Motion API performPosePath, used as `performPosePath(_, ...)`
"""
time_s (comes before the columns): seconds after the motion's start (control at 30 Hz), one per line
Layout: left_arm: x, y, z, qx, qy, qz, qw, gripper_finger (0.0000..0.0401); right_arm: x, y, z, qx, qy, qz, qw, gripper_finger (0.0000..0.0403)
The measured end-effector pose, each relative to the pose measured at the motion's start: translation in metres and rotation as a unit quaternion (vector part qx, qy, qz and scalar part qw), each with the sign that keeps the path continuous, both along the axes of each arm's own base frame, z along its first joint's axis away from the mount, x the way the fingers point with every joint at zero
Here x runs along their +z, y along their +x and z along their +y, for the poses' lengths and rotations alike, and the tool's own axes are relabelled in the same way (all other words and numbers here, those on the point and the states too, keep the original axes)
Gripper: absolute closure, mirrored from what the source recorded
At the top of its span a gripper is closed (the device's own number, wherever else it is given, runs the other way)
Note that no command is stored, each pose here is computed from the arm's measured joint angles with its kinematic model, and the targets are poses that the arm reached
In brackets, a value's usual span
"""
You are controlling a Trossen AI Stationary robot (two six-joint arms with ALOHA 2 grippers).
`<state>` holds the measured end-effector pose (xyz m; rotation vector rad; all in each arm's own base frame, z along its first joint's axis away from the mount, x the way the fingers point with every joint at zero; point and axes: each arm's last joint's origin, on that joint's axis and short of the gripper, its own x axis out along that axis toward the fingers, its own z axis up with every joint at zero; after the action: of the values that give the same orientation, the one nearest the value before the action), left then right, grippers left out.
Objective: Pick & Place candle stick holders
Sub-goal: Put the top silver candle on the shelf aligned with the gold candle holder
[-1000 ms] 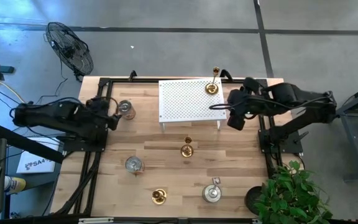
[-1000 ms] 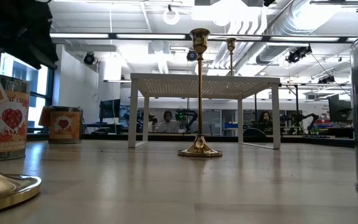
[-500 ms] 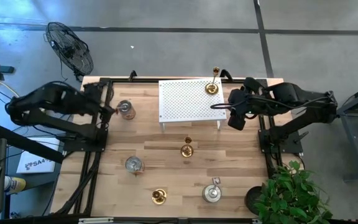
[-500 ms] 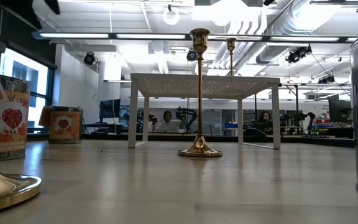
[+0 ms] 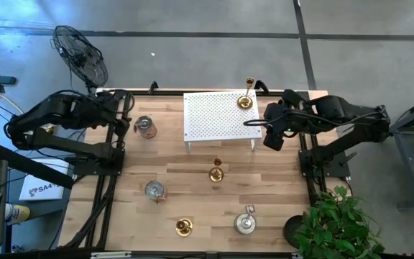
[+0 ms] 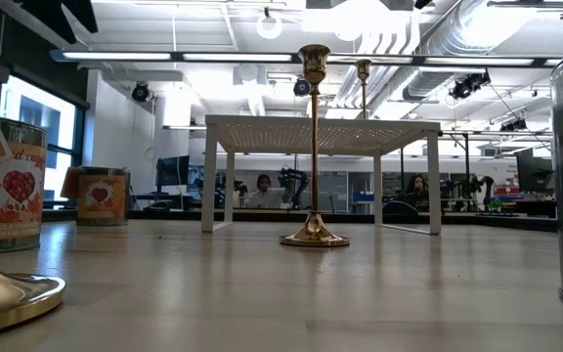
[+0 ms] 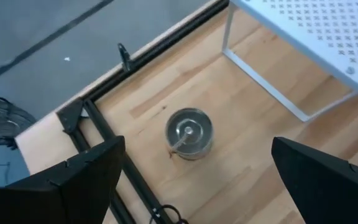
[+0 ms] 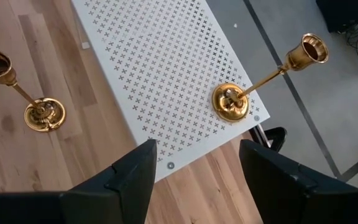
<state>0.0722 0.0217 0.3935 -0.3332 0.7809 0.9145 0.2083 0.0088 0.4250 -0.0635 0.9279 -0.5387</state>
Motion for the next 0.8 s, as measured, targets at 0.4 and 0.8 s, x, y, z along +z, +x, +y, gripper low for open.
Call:
performPosePath(0.4, -0.001, 0.006, 0.000, -0.011, 0.004, 0.019, 1.000, 0.0002, 0.002, 0.002, 0.000, -0.001, 0.003, -0.017, 1.000, 0.0178)
performPosePath(0.8, -0.003, 0.013, -0.003, -0.094, -0.051, 0.025, 0.994, 0.0002, 0.002, 0.003, 0.000, -0.001, 0.004, -0.021, 1.000, 0.0178)
